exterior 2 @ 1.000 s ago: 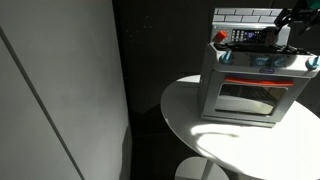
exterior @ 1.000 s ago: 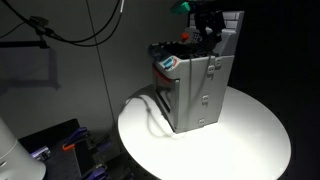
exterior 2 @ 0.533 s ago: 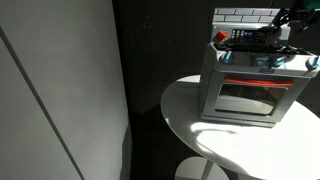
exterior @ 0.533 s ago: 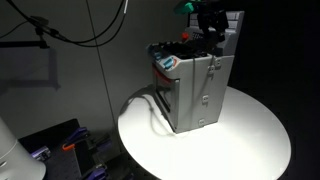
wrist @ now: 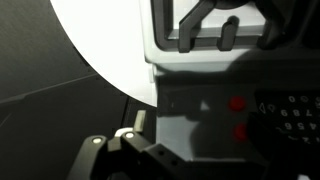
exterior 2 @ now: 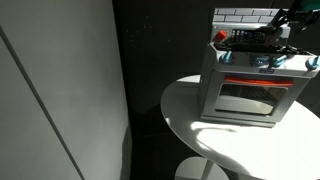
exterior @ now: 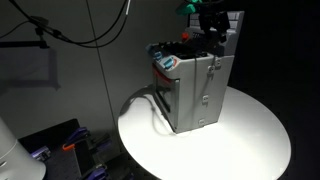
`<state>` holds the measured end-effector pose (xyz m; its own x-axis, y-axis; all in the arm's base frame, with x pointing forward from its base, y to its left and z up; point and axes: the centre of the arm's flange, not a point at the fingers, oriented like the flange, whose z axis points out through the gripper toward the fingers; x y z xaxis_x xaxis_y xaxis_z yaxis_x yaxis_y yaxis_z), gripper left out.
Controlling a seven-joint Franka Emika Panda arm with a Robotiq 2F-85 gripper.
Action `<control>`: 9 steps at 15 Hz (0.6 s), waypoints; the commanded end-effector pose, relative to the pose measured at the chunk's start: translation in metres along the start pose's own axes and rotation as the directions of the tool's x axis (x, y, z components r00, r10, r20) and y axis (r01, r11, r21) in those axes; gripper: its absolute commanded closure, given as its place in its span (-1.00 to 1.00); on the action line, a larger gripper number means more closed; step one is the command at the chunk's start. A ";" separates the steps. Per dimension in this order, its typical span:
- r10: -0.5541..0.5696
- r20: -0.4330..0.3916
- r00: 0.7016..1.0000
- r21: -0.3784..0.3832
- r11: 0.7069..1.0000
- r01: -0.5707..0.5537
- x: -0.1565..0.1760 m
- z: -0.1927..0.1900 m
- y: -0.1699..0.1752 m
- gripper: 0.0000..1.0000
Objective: Push the top orange button on the right side of the stove
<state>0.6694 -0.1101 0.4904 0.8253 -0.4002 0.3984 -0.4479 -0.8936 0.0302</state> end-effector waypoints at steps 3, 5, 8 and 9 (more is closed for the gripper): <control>0.012 -0.027 1.000 -0.008 1.000 -0.012 0.013 0.003 -0.005 -1.00; 0.009 -0.035 0.999 -0.009 1.000 -0.010 0.015 0.006 -0.004 -1.00; 0.014 -0.050 0.999 -0.013 1.000 -0.015 0.020 0.011 -0.001 -1.00; 0.016 -0.053 0.998 -0.013 1.000 -0.017 0.022 0.012 -0.001 -1.00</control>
<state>0.6751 -0.1127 0.4867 0.8196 -0.3983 0.4119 -0.4486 -0.8933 0.0287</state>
